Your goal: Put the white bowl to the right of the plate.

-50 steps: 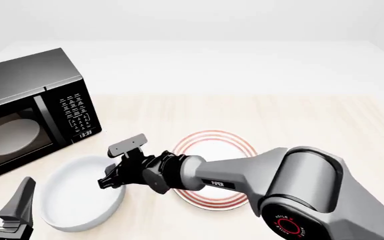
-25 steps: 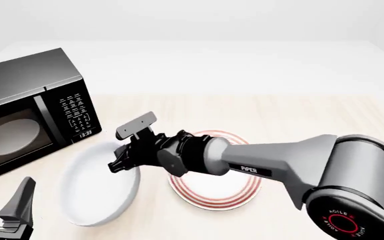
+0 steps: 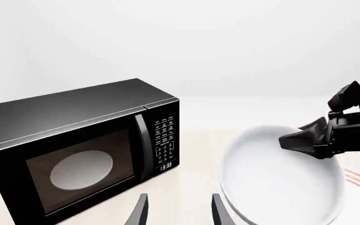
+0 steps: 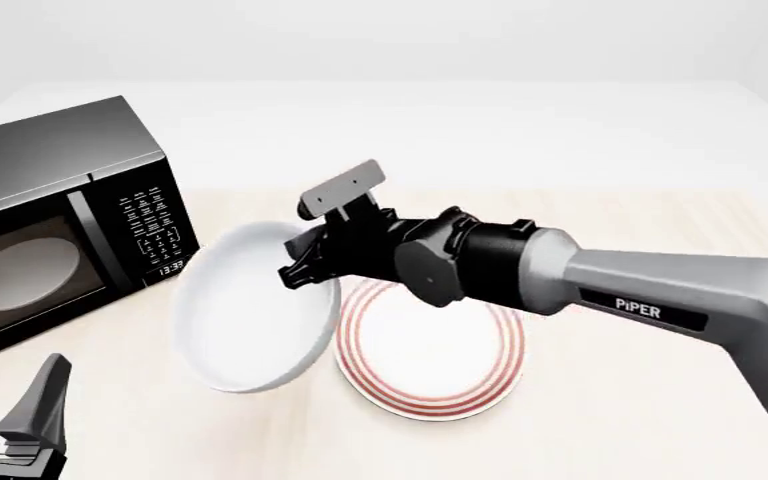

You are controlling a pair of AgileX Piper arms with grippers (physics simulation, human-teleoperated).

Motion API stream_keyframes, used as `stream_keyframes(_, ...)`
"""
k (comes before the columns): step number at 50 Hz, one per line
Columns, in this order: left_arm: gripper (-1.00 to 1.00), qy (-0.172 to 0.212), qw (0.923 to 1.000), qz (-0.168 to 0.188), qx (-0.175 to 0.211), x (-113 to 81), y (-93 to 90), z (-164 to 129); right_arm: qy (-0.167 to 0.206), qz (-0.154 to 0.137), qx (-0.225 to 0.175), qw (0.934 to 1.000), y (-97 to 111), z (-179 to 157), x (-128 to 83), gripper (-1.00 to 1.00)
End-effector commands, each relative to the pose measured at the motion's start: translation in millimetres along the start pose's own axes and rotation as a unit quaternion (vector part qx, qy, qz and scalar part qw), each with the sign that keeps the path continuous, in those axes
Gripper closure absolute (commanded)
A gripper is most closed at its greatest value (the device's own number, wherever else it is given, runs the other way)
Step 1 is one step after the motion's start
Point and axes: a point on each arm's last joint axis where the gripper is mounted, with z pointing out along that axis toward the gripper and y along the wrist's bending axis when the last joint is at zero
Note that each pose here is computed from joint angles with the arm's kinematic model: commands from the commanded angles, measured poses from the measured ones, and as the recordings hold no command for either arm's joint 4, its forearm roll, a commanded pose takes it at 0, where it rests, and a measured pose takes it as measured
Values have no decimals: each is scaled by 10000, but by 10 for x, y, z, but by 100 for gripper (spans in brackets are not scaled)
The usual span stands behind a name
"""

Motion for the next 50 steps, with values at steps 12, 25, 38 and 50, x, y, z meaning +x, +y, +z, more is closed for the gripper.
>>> stream_keyframes(12, -100, 0, 10000, 0, 0, 0, 0, 0, -423, 579, 939, 9930, -768, -811, 54, 100)
stream_keyframes(25, -100, 0, 10000, 0, 0, 0, 0, 0, -601, 953, 1665, 9796, -1154, -1411, 282, 100)
stream_keyframes(38, -100, 0, 10000, 0, 0, 0, 0, 0, -767, 1446, 2371, 9576, -1409, -1882, 605, 100)
stream_keyframes(50, -100, 0, 10000, 0, 0, 0, 0, 0, -833, 1682, 2799, 9415, -1521, -2128, 791, 100)
